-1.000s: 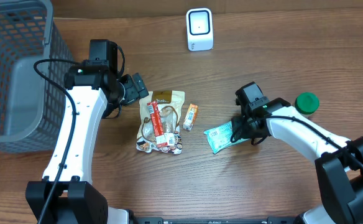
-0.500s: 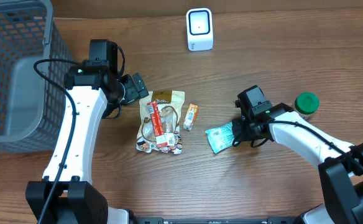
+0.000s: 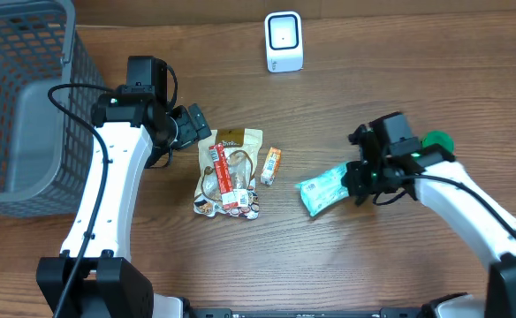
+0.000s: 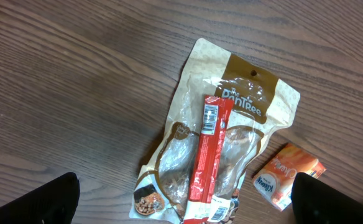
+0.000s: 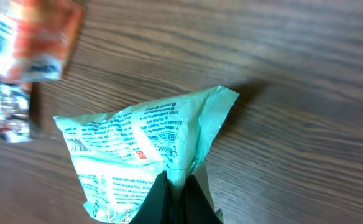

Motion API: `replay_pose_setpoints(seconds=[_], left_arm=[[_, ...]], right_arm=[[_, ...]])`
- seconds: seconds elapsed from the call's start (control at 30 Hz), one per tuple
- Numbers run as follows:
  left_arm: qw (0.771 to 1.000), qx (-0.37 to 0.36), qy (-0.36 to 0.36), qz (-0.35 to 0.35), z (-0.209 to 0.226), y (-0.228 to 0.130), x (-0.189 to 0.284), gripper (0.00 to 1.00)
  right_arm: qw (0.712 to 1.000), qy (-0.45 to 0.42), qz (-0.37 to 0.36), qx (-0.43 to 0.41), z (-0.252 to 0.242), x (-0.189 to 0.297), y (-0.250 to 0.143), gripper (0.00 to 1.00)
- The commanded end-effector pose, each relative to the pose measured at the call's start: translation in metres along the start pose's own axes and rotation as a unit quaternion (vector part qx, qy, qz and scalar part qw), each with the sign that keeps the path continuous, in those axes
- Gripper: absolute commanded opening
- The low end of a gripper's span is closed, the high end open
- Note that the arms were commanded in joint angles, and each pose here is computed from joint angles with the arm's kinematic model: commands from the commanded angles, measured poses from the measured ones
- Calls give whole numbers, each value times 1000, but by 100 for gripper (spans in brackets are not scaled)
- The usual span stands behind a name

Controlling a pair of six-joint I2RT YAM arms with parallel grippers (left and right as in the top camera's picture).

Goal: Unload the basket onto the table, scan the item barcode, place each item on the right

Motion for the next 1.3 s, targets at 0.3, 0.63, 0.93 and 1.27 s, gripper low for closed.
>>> replay_pose_setpoints(seconds=[0.3,0.63,0.93,1.27], left_arm=[[1000,-11,-6,-10,-1,2,7,100],[1000,-11,-7,-10,-1,2,7,100],[1000,-11,-7,-10,-1,2,7,100],[997,-10,-50,-57,-21,24,10,99]], right_arm=[[997,-72,-17,10,-22,7,-2,4],[996,-78,-42,-26,-31,-15,-13,4],[996,-77,-44,-27,-31,-18,-16,4],[996,-77,-44,-27,-31,-18,-16,13]])
Point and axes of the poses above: each gripper's point midway between its finger pads, its own x axis back along the fingers, its own z axis along the line the jaws close on, y = z × x, the point moved 2 cm from there along x, back along the fingers, and after that the axes turned 15 degrees about x, right-handed, at the moved point
